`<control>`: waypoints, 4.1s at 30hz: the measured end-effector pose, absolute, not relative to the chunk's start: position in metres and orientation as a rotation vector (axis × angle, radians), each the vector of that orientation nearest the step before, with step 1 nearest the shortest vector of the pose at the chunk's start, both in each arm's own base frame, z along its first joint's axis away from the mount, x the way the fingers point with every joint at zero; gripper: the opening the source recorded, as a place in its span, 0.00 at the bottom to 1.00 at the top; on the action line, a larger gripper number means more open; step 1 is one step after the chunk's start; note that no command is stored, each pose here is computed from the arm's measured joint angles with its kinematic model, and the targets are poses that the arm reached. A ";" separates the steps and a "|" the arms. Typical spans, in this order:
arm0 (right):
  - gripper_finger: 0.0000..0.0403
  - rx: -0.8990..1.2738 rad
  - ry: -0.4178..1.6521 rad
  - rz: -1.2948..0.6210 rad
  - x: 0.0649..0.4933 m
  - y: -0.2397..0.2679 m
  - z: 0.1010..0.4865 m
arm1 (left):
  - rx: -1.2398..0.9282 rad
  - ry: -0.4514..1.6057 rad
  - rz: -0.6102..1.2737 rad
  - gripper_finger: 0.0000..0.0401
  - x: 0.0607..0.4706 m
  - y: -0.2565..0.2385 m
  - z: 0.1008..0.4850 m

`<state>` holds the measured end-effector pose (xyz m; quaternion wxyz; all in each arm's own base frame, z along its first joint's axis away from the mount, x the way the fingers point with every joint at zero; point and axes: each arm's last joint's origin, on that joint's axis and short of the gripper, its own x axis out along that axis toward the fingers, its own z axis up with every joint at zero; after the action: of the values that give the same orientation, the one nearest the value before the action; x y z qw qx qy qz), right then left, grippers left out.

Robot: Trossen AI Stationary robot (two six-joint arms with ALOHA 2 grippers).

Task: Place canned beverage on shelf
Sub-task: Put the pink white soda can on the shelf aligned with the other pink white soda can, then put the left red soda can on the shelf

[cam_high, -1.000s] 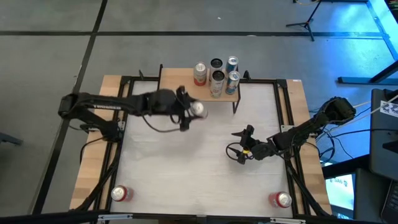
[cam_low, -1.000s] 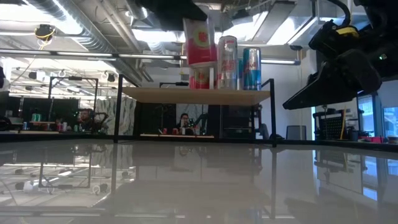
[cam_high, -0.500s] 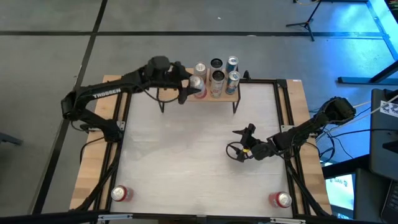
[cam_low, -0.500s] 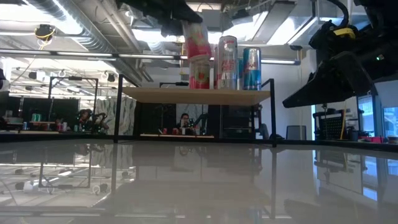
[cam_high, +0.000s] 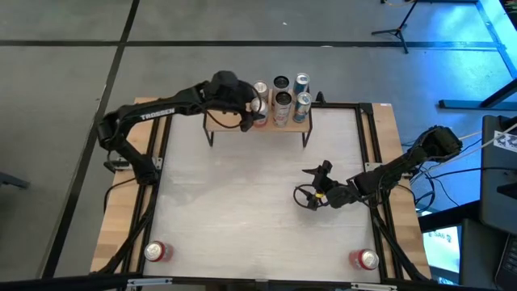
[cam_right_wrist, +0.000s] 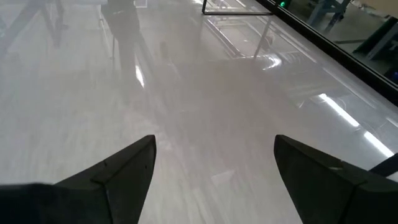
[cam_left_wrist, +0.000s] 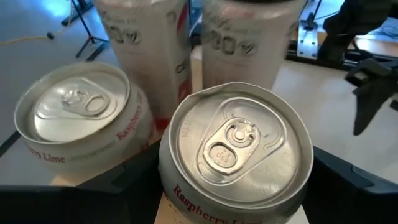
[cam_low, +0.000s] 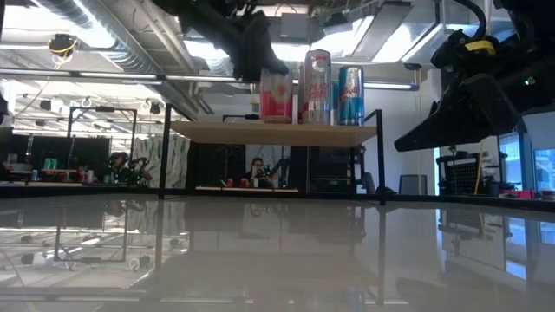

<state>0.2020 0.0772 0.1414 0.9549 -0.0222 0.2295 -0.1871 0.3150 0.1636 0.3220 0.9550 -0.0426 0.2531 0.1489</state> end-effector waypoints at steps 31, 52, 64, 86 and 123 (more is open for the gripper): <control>0.80 -0.044 0.466 -0.379 0.202 0.077 0.141 | -0.032 0.532 0.302 0.89 0.320 0.169 0.314; 0.80 -0.016 0.465 -0.366 0.202 0.078 0.141 | 0.044 0.401 0.208 0.88 0.268 0.091 0.389; 0.80 0.043 0.430 -0.173 0.207 0.087 0.148 | -0.035 0.700 0.316 0.88 0.261 -0.035 0.360; 0.80 0.033 0.214 0.132 0.207 0.150 0.192 | -0.874 1.191 0.493 0.88 0.172 -0.197 0.310; 0.80 0.141 0.368 0.159 0.235 0.186 0.157 | -0.916 1.430 0.927 0.88 0.123 -0.270 0.247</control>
<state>0.2352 0.1856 0.1566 0.9775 0.0698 0.1825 0.0790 0.1229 -0.2704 0.2474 0.5673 -0.3898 0.6087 0.3945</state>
